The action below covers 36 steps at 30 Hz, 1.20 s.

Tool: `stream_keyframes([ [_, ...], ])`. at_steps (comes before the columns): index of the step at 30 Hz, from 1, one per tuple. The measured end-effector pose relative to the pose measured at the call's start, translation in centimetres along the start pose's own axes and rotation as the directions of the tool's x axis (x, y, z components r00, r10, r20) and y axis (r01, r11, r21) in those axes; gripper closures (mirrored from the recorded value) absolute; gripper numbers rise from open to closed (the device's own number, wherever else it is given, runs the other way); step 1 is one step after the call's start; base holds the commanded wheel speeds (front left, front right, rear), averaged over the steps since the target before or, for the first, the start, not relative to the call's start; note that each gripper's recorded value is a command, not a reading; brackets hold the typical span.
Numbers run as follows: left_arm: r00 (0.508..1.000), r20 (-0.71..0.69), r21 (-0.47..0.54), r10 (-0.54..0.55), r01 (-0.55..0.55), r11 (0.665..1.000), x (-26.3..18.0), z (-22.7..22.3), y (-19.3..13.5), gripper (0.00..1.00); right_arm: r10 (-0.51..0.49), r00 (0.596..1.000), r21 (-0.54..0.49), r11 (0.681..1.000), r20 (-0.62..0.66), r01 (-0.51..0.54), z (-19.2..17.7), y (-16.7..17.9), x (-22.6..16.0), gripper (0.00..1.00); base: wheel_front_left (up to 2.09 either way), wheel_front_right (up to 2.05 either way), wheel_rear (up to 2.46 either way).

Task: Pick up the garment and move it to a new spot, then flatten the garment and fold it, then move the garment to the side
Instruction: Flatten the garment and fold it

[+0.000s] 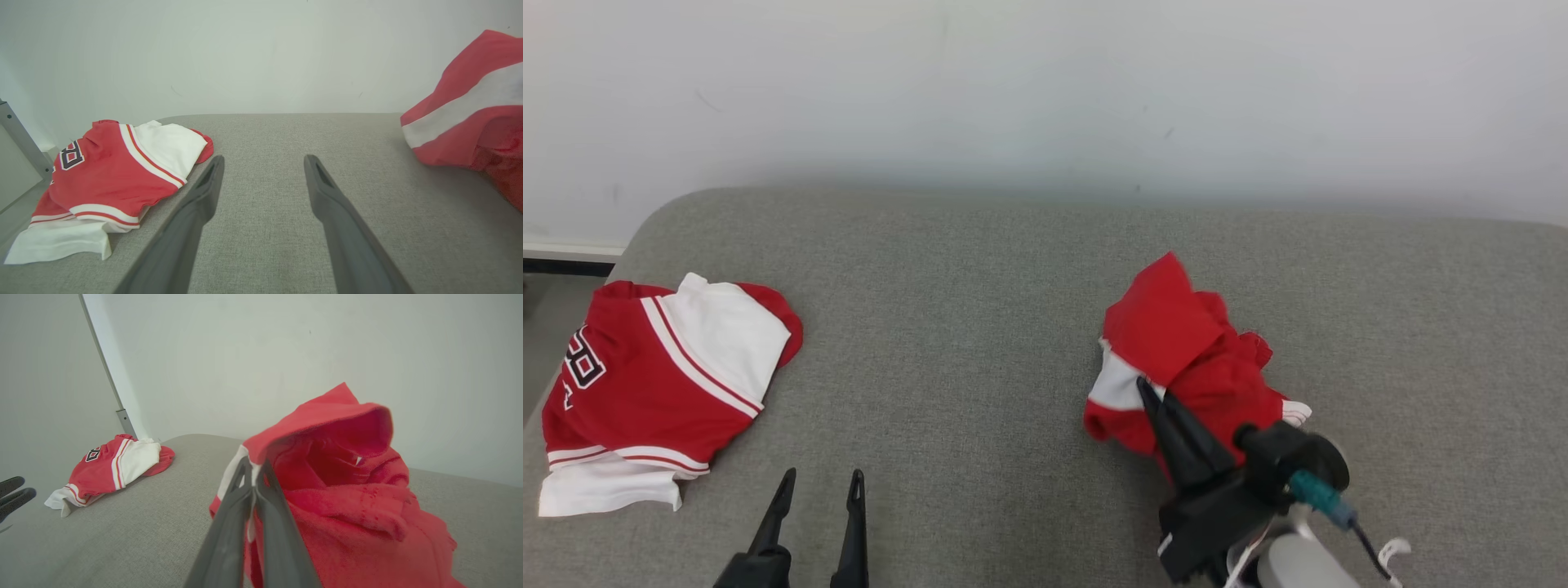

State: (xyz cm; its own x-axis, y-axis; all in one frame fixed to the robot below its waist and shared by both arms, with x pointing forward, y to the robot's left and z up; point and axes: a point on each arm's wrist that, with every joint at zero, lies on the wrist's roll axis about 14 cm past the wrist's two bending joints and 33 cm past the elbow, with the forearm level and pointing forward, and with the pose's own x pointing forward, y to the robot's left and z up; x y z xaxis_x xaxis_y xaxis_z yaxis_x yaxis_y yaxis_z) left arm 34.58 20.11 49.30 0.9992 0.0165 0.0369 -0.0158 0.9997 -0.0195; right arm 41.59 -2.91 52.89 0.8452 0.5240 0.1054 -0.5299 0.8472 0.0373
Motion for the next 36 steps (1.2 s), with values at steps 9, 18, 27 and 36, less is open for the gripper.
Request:
stream_keyframes([
  [9,0.999,-0.026,-0.028,-0.029,0.028,0.999,-0.4,-0.9,-1.2,0.0,0.11,0.98,0.08,0.992,-0.167,-0.098,-5.9,4.7,-4.1,0.0,0.0,0.0,0.0],
  [18,0.998,-0.017,-0.038,-0.053,0.052,0.998,-0.2,-0.7,-2.1,0.0,0.028,0.997,0.115,0.993,-0.075,-0.019,-3.2,3.2,-5.1,0.0,0.0,0.0,0.0],
  [27,0.998,-0.006,-0.037,-0.069,0.069,0.997,0.1,-0.4,-2.7,0.0,-0.217,0.972,0.07,0.975,0.091,0.212,2.1,-4.4,-8.0,0.0,0.0,0.0,0.0],
  [36,0.995,-0.017,-0.032,-0.1,0.1,0.994,0.4,-0.7,-3.7,0.0,-0.327,0.944,0.085,0.943,0.037,0.323,0.2,-6.4,-10.7,0.0,0.0,0.0,0.0],
])
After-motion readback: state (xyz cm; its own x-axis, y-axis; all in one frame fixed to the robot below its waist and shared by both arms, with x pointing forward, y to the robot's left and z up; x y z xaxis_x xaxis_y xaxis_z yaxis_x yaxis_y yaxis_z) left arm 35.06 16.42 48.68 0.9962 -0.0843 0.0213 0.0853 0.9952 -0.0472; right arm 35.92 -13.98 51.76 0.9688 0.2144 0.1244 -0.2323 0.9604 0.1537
